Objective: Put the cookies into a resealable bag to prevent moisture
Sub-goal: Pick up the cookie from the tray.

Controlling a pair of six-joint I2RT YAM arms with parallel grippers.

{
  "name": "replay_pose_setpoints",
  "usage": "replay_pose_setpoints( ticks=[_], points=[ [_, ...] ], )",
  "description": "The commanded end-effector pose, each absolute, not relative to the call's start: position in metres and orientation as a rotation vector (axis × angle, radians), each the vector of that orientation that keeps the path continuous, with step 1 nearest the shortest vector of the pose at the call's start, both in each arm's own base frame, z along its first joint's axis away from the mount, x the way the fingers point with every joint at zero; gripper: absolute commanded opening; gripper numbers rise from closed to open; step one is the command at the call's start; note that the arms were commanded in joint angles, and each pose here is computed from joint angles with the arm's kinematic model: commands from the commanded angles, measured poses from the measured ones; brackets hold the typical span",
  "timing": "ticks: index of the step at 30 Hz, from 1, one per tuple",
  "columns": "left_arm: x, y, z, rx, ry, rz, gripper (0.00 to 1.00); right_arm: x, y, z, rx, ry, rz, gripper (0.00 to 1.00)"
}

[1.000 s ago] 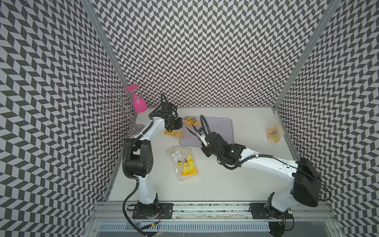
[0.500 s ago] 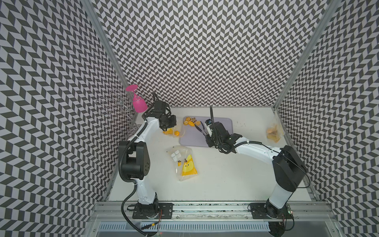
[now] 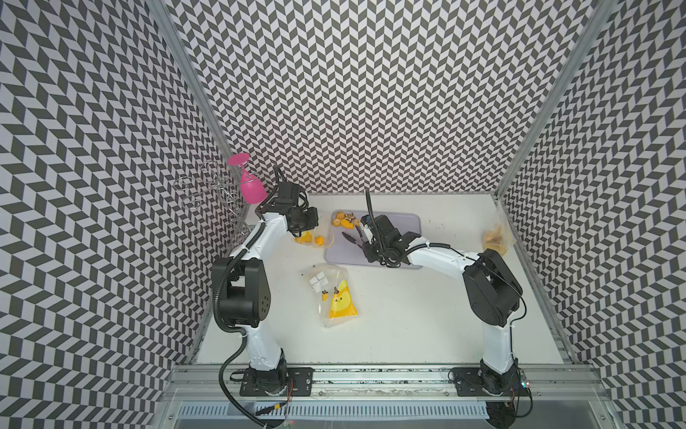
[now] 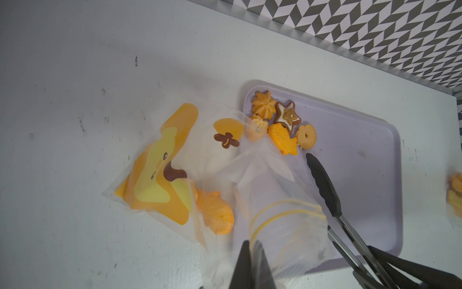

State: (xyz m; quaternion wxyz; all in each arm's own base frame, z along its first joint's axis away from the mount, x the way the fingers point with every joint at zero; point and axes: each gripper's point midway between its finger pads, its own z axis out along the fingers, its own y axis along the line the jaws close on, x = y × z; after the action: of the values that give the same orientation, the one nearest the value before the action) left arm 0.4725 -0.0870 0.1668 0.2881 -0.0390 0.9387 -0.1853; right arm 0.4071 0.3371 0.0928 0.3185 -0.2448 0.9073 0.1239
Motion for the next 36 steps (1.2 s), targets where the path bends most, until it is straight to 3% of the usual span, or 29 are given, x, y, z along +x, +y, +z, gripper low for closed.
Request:
replay_pose_setpoints(
  ticks=[1,30,36],
  points=[
    [0.474,-0.085,0.180,-0.104,2.465,-0.504,0.00,0.418,0.344,0.100,-0.619,2.363,0.362,0.34],
    [0.473,-0.087,0.179,-0.097,2.469,-0.514,0.00,0.464,0.364,0.077,-0.639,2.392,0.383,0.35],
    [0.473,-0.087,0.177,-0.095,2.473,-0.518,0.00,0.462,0.361,0.081,-0.651,2.386,0.389,0.15]
  ],
)
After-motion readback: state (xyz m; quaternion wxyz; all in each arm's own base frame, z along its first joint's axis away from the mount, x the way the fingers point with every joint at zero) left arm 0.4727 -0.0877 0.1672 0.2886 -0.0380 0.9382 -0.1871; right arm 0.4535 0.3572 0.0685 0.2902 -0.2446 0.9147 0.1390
